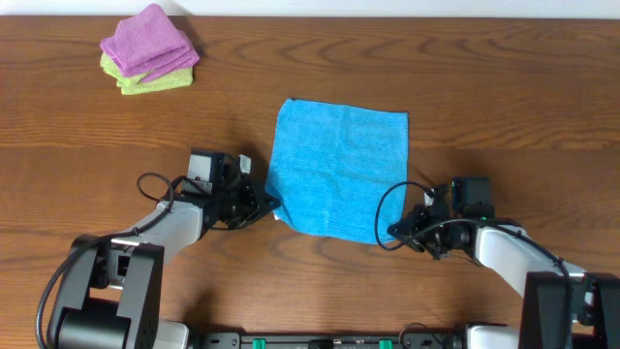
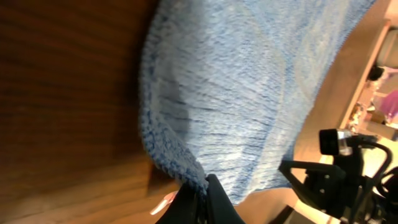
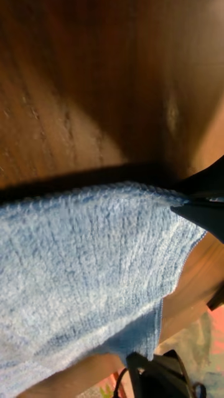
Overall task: Fold the cloth
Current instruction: 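Lift the near corners and fold them forward onto the far edge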
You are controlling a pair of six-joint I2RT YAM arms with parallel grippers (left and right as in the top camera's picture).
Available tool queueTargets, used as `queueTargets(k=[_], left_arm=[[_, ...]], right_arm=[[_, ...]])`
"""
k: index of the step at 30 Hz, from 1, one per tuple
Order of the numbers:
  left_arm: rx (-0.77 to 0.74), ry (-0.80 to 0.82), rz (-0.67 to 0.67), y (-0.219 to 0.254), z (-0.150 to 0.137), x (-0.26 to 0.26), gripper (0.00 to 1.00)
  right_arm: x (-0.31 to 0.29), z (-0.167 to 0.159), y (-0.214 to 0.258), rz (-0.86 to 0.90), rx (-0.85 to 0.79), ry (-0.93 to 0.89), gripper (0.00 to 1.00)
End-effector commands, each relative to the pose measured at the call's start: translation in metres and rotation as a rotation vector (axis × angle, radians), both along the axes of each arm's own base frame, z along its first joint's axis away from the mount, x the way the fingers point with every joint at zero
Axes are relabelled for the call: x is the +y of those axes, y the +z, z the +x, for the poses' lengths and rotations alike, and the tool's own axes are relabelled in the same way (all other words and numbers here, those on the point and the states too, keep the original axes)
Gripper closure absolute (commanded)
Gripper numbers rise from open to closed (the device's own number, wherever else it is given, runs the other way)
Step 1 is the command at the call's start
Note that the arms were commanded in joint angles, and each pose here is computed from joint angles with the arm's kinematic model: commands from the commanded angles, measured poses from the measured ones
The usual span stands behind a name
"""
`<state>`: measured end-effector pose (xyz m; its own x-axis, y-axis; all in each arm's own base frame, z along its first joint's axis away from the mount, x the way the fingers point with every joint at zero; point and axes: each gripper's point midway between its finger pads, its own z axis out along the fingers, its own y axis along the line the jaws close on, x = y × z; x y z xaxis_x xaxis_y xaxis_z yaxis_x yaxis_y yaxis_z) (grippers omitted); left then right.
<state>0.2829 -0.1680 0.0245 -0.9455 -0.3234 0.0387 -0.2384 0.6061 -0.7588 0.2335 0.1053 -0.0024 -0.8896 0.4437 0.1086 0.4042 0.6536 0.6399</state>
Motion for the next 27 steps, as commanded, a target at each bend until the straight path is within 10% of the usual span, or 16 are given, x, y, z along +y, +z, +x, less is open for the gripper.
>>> queueTargets(k=[1,27], left_arm=[[-0.052,-0.019,-0.045,0.021,0.019,-0.009,0.94],[-0.382,0.027,0.141,0.069,0.104,-0.005,0.94]], right_arm=[[0.005,0.017,0.023,0.022,-0.092,0.022,0.98],[-0.034,0.099,0.078,-0.254,-0.427,-0.035,0.98]])
